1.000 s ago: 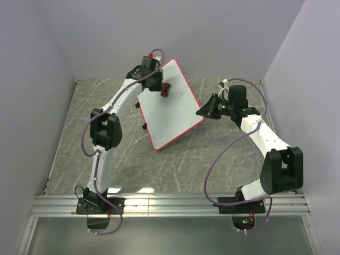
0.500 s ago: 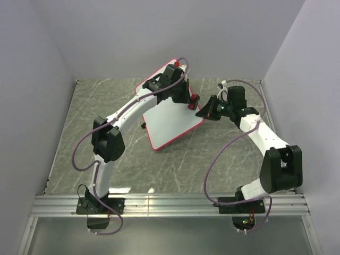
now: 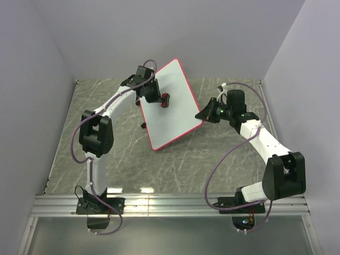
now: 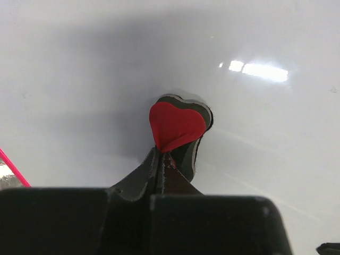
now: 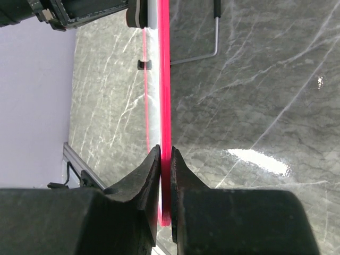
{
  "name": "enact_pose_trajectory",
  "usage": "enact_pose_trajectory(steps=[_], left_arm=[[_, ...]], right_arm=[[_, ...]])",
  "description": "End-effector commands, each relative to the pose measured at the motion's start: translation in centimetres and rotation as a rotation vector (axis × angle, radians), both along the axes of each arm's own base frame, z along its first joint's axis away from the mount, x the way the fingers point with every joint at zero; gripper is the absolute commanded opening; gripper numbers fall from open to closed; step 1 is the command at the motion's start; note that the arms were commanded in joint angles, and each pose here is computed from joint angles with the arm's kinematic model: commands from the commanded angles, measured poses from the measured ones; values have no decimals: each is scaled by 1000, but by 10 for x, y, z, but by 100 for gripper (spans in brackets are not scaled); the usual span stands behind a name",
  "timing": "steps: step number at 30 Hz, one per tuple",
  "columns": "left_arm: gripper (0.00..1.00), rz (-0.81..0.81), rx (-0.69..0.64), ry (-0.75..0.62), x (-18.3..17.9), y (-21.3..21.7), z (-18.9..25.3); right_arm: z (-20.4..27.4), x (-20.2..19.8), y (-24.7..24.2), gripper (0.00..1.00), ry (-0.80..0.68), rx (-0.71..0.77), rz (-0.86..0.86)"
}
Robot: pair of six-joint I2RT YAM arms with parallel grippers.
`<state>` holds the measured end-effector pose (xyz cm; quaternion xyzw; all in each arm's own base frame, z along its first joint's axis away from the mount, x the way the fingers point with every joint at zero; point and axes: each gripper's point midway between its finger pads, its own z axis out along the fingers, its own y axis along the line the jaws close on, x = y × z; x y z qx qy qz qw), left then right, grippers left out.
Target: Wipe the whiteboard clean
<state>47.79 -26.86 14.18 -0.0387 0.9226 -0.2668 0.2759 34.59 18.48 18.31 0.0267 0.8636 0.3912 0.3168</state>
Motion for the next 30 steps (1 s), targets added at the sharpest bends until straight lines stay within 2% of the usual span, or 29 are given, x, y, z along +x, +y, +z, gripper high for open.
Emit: enact_pose_trajectory(steps=[1, 7, 9, 12, 13, 14, 15, 16, 17, 18, 19, 23, 26, 30], left_arm=[[0, 0, 169, 179, -39, 11, -77], [0, 62, 146, 54, -20, 26, -4], [0, 139, 149, 8, -12, 46, 25], [0, 247, 132, -45, -8, 82, 58], [0, 272, 136, -35, -11, 93, 55], [0, 314, 123, -54, -12, 112, 69], [0, 355, 156, -39, -17, 129, 60], [0, 380, 167, -38, -20, 141, 60], [0, 425, 174, -52, -22, 160, 67], [0, 448, 206, -23, -30, 174, 53], [0, 463, 215, -15, -35, 183, 48], [0, 543, 252, 26, -59, 229, 30], [0, 585, 292, 104, -87, 251, -7], [2, 611, 332, 149, -109, 262, -40]], right_arm=[[-15, -16, 5, 0, 23, -57, 45], [-2, -6, 7, 0, -4, -57, 39], [5, -3, 8, 0, -12, -52, 38], [14, 0, 9, 11, -29, -38, 34], [18, 1, 9, 29, -38, -33, 31], [25, 2, 9, 40, -53, -28, 29], [29, 2, 10, 50, -61, -21, 25], [34, 4, 10, 67, -72, -19, 23], [41, 5, 10, 73, -87, -14, 22], [46, 5, 10, 78, -96, -9, 18], [51, 6, 11, 91, -108, -7, 17], [78, 8, 9, 96, -170, 2, 6], [93, 6, 5, 98, -206, -6, -13], [99, 0, -8, 99, -241, -43, -62]])
